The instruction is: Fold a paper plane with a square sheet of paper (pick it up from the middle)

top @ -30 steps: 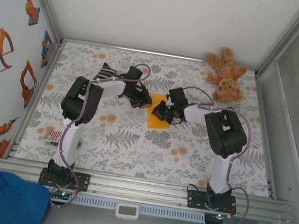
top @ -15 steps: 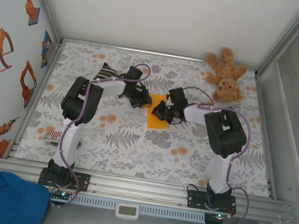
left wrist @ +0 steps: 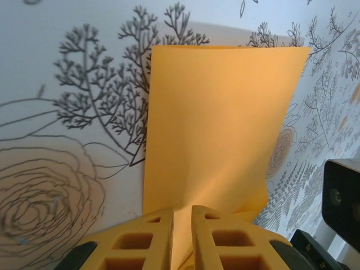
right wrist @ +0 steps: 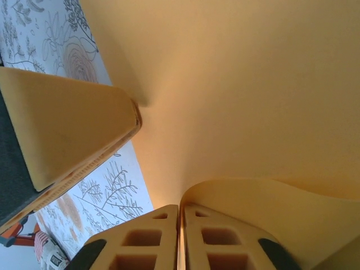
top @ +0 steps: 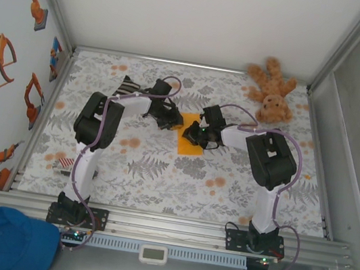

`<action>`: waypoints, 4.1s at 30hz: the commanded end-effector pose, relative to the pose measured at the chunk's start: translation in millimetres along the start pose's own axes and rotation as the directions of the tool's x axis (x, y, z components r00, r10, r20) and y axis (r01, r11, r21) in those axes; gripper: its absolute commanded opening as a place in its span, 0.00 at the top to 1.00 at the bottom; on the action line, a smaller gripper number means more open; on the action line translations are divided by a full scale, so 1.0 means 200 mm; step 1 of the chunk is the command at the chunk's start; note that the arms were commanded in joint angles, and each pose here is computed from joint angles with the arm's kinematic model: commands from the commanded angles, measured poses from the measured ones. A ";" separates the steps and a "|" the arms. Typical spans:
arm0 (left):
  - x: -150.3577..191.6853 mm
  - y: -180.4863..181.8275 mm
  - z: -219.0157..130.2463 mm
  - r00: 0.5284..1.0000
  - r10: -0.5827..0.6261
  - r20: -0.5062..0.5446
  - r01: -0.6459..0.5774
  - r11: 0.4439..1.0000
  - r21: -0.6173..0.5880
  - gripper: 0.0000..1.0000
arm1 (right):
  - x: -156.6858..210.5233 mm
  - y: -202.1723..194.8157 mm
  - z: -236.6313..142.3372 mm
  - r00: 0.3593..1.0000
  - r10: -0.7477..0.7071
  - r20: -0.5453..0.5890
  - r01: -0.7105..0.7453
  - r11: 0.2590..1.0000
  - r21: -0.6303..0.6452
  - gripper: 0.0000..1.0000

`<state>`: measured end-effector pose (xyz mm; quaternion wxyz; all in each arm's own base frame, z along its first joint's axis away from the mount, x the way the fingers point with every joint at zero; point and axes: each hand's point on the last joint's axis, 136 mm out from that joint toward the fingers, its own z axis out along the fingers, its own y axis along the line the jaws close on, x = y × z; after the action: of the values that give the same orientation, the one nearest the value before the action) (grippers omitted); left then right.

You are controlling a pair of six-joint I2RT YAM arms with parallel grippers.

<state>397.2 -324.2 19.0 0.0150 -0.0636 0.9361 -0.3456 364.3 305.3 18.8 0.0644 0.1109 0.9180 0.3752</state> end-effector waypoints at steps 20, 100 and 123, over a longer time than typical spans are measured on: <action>-0.03 0.06 -0.44 0.981 -0.091 0.173 0.090 0.996 0.017 0.80 | 0.04 -0.11 0.05 0.999 0.026 -0.023 -0.024 0.998 0.057 0.63; 0.23 0.34 0.07 0.997 0.042 -0.060 -0.061 0.937 -0.345 1.00 | -0.03 -0.17 -0.08 0.994 -0.106 0.002 0.105 0.991 0.078 1.00; 0.24 0.37 0.08 0.997 0.022 -0.073 -0.048 0.930 -0.365 1.00 | 0.02 -0.06 -0.06 0.994 -0.105 -0.016 0.105 0.994 -0.021 1.00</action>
<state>362.1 -321.9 12.5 0.0191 -0.0196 0.9647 -0.2618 357.9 286.1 22.4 0.0865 0.0550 0.9209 0.3760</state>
